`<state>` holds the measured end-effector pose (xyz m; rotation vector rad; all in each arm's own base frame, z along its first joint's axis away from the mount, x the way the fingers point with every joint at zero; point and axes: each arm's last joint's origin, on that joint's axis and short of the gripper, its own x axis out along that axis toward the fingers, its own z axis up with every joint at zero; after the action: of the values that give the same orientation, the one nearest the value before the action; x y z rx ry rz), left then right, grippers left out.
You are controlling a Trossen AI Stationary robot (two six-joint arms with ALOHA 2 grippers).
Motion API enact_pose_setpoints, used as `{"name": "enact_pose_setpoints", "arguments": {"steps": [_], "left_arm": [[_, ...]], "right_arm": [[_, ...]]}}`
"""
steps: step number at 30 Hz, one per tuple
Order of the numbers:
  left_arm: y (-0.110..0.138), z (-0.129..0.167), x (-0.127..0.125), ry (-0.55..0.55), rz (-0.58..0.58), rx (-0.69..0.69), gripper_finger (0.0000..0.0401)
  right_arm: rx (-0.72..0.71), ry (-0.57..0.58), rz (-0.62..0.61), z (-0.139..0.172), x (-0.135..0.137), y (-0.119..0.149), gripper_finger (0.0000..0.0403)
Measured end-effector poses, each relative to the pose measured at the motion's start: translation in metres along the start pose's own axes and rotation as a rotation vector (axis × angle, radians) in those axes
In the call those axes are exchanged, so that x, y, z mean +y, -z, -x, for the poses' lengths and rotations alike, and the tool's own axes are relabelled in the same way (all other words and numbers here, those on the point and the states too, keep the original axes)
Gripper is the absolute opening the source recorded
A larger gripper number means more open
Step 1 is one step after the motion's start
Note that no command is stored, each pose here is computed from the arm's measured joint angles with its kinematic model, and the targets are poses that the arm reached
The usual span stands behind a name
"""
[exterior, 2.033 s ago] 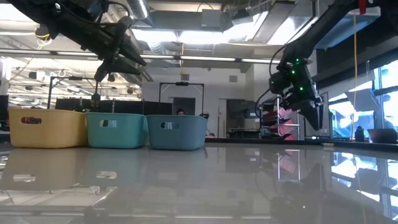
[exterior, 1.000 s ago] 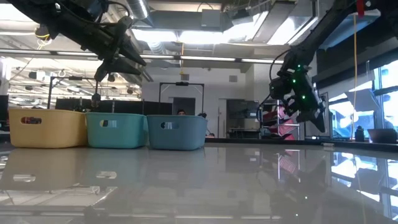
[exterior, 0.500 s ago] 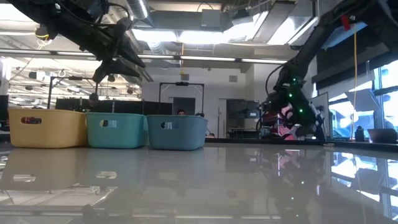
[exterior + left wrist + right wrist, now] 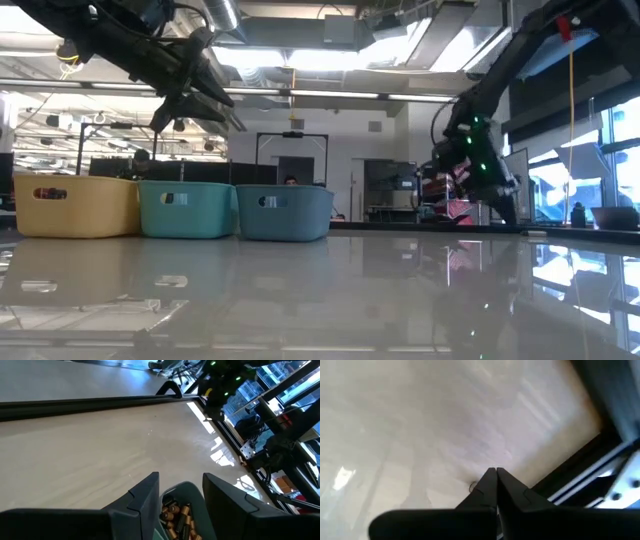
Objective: Sort batteries
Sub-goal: Put the silver battery into the green bin
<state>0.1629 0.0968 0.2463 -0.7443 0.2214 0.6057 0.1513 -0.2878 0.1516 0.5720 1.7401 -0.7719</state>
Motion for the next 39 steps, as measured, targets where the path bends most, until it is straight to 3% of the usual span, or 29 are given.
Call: {"name": "enact_pose_setpoints", "arguments": {"steps": [4,9,15,20,24,28,33,39], "left_arm": [[-0.001,0.000,0.002,-0.013,0.004,-0.010,0.0141],[-0.003,0.000,0.004,-0.023,-0.011,-0.017,0.0141],[-0.004,0.000,0.005,-0.038,-0.035,-0.029,0.0141],[-0.004,0.000,0.005,-0.038,-0.039,-0.028,0.0141],[-0.004,0.000,0.005,-0.038,-0.037,-0.028,0.0141],[-0.004,0.000,0.005,-0.038,-0.037,-0.028,0.0141],[-0.005,0.000,0.004,-0.026,-0.041,-0.046,0.0141],[-0.005,0.000,0.003,-0.017,-0.035,-0.041,0.0141]], "right_arm": [[-0.065,0.001,-0.005,0.031,-0.002,0.008,0.0000],[0.074,-0.137,0.082,0.041,0.007,0.031,0.0014],[0.172,-0.103,0.209,0.028,0.029,0.040,0.0092],[0.201,-0.006,0.331,0.013,0.053,0.045,0.0169],[0.229,0.041,0.410,-0.005,0.065,0.052,0.0202],[0.248,0.109,0.491,-0.014,0.077,0.051,0.0197],[0.287,-0.026,0.531,-0.026,0.094,0.046,0.0170],[0.366,0.013,0.567,-0.040,0.108,0.046,0.0128]]}}
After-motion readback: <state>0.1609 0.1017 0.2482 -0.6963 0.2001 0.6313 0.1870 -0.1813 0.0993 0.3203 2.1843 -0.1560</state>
